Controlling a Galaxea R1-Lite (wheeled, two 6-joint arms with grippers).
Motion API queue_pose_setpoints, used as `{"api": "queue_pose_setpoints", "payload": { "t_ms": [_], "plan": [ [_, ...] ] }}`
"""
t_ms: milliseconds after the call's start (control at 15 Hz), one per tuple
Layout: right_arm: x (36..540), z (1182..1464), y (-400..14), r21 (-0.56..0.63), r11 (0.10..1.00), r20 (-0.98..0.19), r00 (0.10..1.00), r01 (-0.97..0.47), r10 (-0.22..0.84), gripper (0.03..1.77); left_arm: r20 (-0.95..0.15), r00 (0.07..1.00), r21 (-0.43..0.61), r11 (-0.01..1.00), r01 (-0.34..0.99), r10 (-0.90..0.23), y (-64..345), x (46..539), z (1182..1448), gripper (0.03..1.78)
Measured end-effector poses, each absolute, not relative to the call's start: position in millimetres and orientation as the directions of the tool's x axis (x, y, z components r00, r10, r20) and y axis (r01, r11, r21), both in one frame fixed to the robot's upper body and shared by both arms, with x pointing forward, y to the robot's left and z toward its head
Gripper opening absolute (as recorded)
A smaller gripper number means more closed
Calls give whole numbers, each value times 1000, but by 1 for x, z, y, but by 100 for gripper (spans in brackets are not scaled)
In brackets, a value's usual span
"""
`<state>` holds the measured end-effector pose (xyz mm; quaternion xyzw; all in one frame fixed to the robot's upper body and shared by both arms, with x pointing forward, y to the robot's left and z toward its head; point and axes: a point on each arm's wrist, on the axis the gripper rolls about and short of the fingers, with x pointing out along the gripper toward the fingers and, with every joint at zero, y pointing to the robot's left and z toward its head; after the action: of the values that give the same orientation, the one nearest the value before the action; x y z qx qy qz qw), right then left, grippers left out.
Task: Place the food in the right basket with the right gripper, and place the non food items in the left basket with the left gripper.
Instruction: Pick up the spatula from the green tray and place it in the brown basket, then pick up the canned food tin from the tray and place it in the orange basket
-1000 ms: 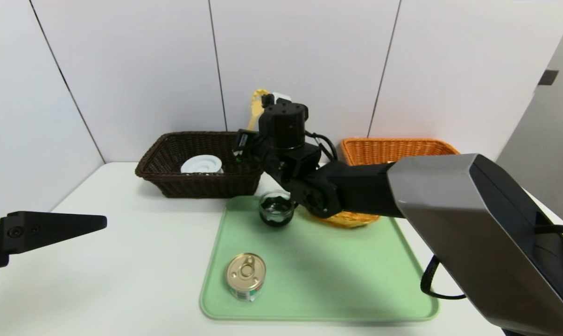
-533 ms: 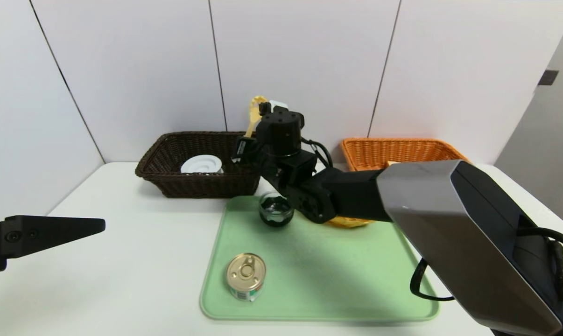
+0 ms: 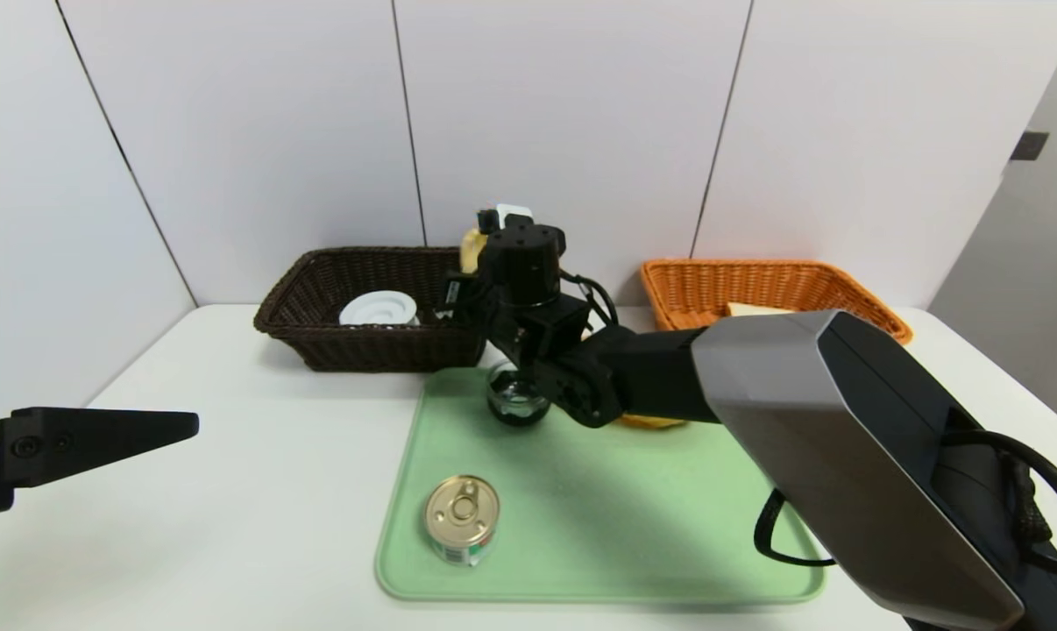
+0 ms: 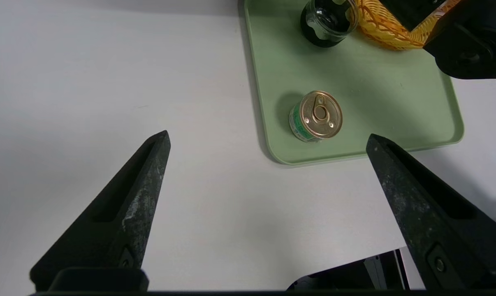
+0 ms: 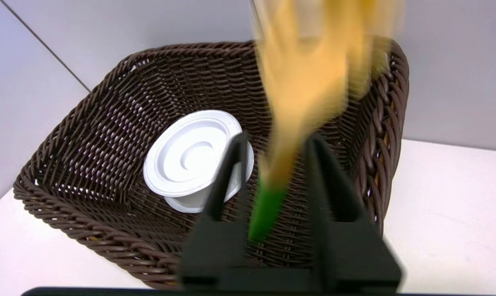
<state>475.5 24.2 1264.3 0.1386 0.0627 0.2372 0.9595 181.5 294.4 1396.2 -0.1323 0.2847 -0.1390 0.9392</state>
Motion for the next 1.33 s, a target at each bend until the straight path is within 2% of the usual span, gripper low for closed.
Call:
{"api": "queue_pose_setpoints", "payload": {
  "t_ms": [200, 400, 667, 867, 1067, 1200, 1333],
  "plan": [
    [476, 1267, 24, 304, 844, -26, 882, -442, 471, 92, -498, 799, -328, 926, 186, -336, 294, 181, 1396, 169],
    [476, 1275, 21, 313, 837, 16, 884, -449, 468, 116, -492, 802, -326, 926, 192, -340, 294, 182, 1398, 169],
    [461, 1320, 8, 320, 832, 20, 882, -452, 472, 139, -447, 822, -290, 927, 240, -352, 291, 188, 1406, 169],
    [433, 1371, -16, 335, 825, -56, 865, -455, 499, 149, -439, 820, -285, 922, 262, -368, 286, 197, 1413, 169],
    [390, 1420, -55, 381, 804, -202, 808, -456, 554, 156, -475, 779, -281, 910, 306, -409, 271, 209, 1412, 169],
    [358, 1440, -86, 479, 789, -333, 752, -385, 569, 159, -508, 744, -277, 901, 335, -433, 259, 217, 1407, 169],
    [335, 1455, -111, 603, 753, -386, 730, -263, 564, 162, -532, 716, -274, 892, 359, -452, 250, 223, 1402, 169]
  ]
}}
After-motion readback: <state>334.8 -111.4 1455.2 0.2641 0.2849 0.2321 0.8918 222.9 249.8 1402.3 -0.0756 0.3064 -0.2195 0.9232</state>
